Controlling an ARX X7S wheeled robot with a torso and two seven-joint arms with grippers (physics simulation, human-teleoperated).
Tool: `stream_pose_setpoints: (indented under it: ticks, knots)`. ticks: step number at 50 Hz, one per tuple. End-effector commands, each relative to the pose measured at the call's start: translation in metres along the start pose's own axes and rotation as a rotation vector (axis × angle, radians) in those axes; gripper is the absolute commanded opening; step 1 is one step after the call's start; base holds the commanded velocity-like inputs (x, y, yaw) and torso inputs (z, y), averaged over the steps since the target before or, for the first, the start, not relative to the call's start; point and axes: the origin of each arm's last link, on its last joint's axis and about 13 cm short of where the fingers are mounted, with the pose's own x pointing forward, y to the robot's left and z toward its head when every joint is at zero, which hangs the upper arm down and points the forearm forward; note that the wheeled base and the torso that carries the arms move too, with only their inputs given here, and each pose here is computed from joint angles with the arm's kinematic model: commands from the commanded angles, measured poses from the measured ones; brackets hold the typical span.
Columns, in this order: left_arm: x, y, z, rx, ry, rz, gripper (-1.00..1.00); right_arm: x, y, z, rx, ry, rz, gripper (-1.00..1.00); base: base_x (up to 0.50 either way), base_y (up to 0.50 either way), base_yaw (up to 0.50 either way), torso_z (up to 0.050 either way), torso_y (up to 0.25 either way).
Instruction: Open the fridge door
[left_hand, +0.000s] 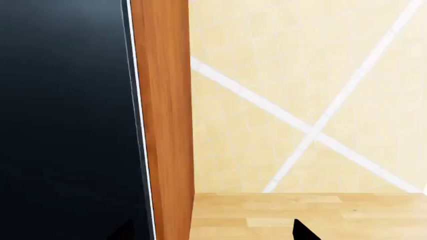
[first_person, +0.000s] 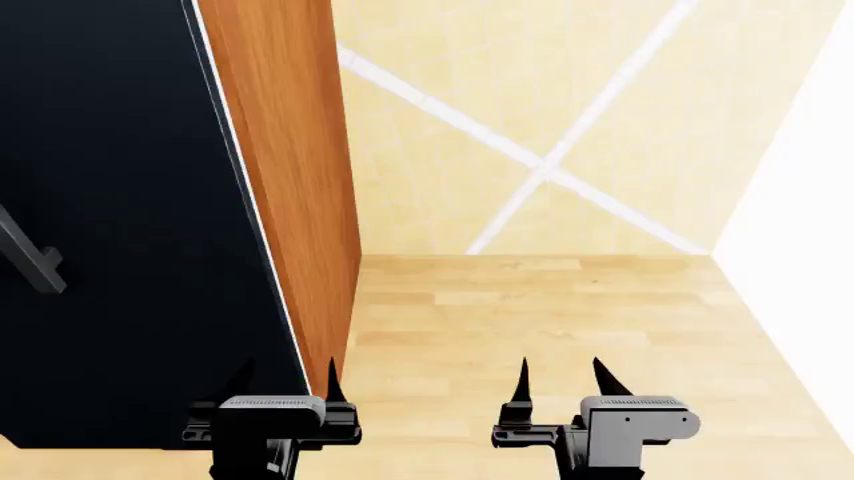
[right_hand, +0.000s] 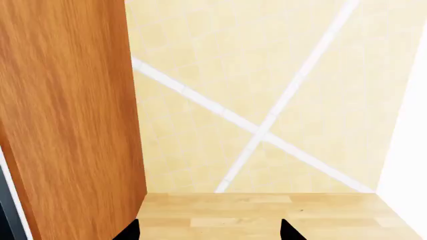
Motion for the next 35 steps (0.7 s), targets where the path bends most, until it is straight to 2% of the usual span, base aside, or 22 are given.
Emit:
stream_pose_setpoints:
  ticks: [1,12,31,35]
  knots:
    - [0.000,0.000,0.000,0.001,-0.005,-0.002,1.00,0.001,0.001,-0.001,-0.009,0.008,0.003,1.00,0.00,0.00,0.00,0.000,0.000]
    - [-0.001,-0.001,0.002,0.006,-0.010,0.000,1.00,0.002,0.002,-0.002,-0.047,0.037,0.010,1.00,0.00,0.00,0.00,0.000,0.000]
    - [-0.002,0.000,0.000,0.004,-0.011,-0.003,1.00,-0.001,0.003,-0.001,-0.062,0.037,0.026,1.00,0.50,-0.02,0.00,0.000,0.000]
    - [-0.011,0.001,0.002,0.008,-0.004,-0.031,1.00,-0.012,0.004,0.002,-0.021,0.004,0.038,1.00,0.00,0.00,0.00,0.000,0.000]
